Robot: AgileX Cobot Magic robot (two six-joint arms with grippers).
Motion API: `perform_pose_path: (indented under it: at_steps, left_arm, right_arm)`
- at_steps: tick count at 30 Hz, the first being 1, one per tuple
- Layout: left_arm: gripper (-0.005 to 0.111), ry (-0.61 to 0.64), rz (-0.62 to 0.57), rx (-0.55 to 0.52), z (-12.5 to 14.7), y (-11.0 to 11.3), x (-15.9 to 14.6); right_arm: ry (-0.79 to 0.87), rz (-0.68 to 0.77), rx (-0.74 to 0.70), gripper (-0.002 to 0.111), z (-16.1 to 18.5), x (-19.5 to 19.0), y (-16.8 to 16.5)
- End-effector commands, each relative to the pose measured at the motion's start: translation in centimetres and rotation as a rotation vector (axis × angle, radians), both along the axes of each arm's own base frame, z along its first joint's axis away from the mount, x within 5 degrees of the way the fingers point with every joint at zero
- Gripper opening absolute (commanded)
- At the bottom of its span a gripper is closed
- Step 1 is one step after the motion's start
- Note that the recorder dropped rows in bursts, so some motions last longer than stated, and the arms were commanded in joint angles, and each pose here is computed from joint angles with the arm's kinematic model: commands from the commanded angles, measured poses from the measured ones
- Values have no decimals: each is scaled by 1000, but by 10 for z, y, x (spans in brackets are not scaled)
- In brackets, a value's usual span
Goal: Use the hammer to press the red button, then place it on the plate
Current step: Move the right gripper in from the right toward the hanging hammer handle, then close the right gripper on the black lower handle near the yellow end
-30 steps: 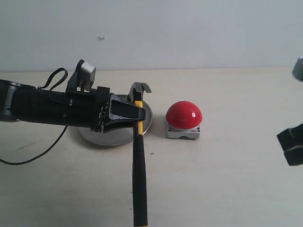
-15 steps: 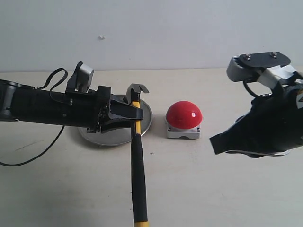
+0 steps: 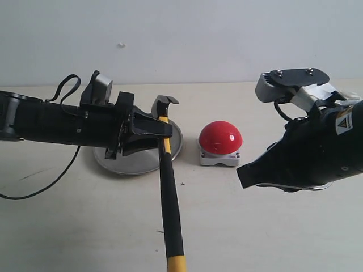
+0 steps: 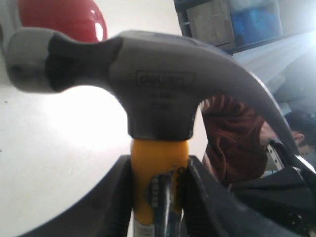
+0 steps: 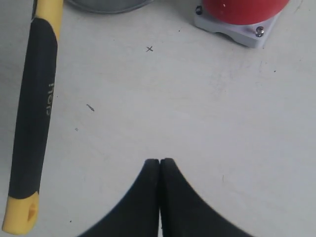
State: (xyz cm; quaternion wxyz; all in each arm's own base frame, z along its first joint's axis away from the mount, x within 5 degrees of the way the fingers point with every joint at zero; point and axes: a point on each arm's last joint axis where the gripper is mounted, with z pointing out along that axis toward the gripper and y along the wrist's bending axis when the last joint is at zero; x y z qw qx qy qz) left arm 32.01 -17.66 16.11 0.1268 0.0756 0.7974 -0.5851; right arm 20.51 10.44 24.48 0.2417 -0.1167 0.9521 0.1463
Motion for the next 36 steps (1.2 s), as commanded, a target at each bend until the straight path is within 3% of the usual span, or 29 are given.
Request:
perform_pose_path:
  at_steps: [1, 5, 12, 21, 28, 36]
  left_arm:
    - [0, 23, 61, -36, 10, 0, 8]
    - [0, 30, 57, -57, 15, -1, 11]
    - [0, 23, 64, -74, 24, -3, 18]
    - [0, 9, 50, -95, 31, -5, 21]
    - [0, 6, 58, -88, 30, -5, 22]
    - [0, 4, 102, -45, 27, -3, 25]
  right_arm:
    - [10, 6, -11, 14, -5, 3, 1]
    - [41, 12, -22, 31, -12, 6, 3]
    - [49, 81, 43, 51, -21, 12, 14]
    - [70, 140, 120, 58, -39, 24, 29]
    - [82, 255, 170, 61, -35, 24, 39]
    - [83, 238, 193, 61, -34, 24, 40]
